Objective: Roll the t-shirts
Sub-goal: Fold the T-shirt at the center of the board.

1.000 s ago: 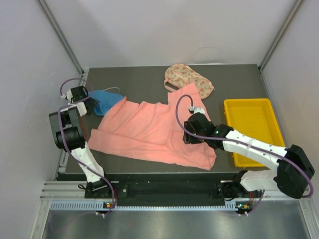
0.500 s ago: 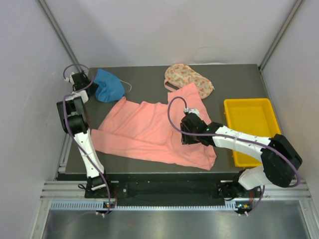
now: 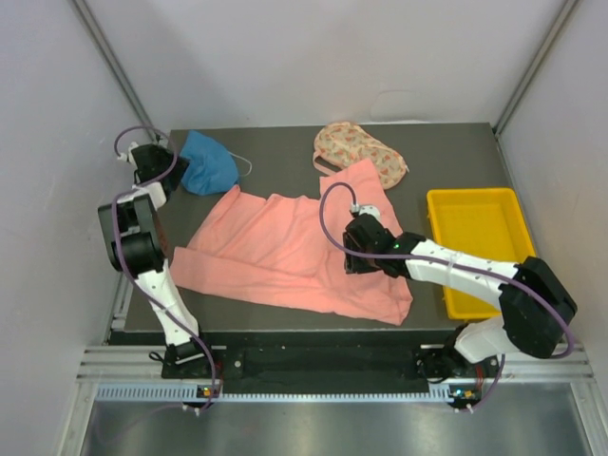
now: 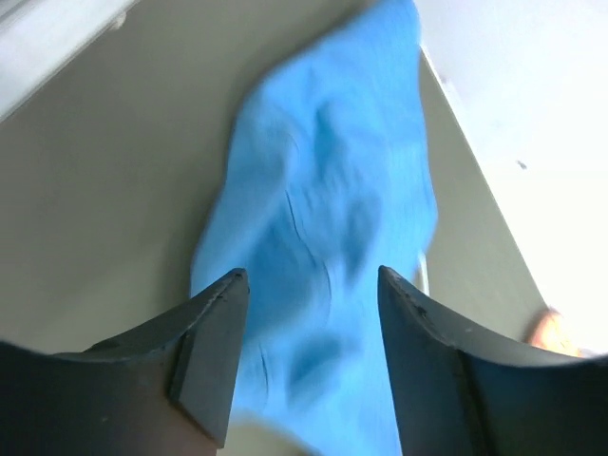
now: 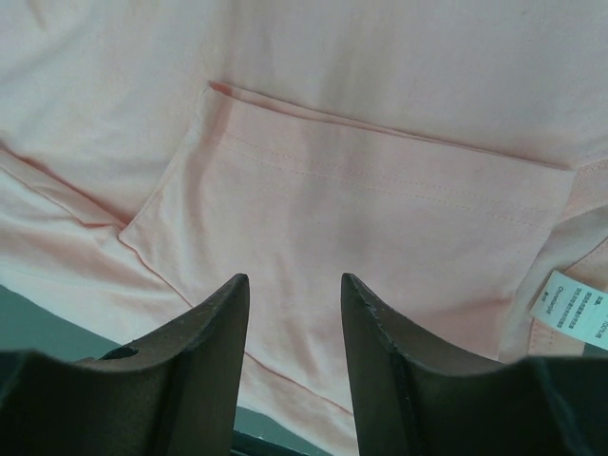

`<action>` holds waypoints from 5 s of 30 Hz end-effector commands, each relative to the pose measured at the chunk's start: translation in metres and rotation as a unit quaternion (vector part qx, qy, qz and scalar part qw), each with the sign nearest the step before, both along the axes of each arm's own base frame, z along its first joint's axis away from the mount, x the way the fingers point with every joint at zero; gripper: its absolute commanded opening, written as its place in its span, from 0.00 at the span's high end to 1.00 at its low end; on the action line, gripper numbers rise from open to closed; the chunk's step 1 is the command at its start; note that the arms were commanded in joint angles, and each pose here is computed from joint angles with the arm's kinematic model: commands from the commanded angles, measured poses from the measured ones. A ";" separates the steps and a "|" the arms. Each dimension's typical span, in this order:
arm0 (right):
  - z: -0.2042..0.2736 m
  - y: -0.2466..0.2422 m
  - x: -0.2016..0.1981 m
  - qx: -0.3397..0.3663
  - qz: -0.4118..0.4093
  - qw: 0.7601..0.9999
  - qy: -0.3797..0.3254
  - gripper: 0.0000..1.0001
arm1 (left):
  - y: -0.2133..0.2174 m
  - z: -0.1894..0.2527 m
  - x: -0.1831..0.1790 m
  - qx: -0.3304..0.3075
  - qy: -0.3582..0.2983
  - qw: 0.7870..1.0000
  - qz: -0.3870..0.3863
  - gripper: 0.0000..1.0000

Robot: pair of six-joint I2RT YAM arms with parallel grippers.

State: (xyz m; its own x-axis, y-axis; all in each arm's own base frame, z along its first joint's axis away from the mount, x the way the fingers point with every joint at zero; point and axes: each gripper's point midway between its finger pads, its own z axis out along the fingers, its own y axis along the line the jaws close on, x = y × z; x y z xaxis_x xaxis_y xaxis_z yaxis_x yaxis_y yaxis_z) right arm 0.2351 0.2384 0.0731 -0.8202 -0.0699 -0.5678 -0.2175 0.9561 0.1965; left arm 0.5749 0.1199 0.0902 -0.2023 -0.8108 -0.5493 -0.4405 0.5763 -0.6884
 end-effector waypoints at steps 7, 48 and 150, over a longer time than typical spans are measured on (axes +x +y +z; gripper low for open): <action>0.028 -0.001 0.005 0.036 -0.010 0.999 -0.039 0.56 | -0.041 0.026 -0.067 0.001 0.023 1.000 -0.007 0.50; 0.020 -0.012 0.000 0.022 -0.026 0.999 -0.028 0.56 | -0.090 0.018 0.004 0.067 0.060 0.991 -0.096 0.60; 0.069 -0.082 0.327 0.055 -0.214 0.961 -0.168 0.49 | -0.051 0.030 -0.007 0.250 0.199 0.947 -0.044 0.53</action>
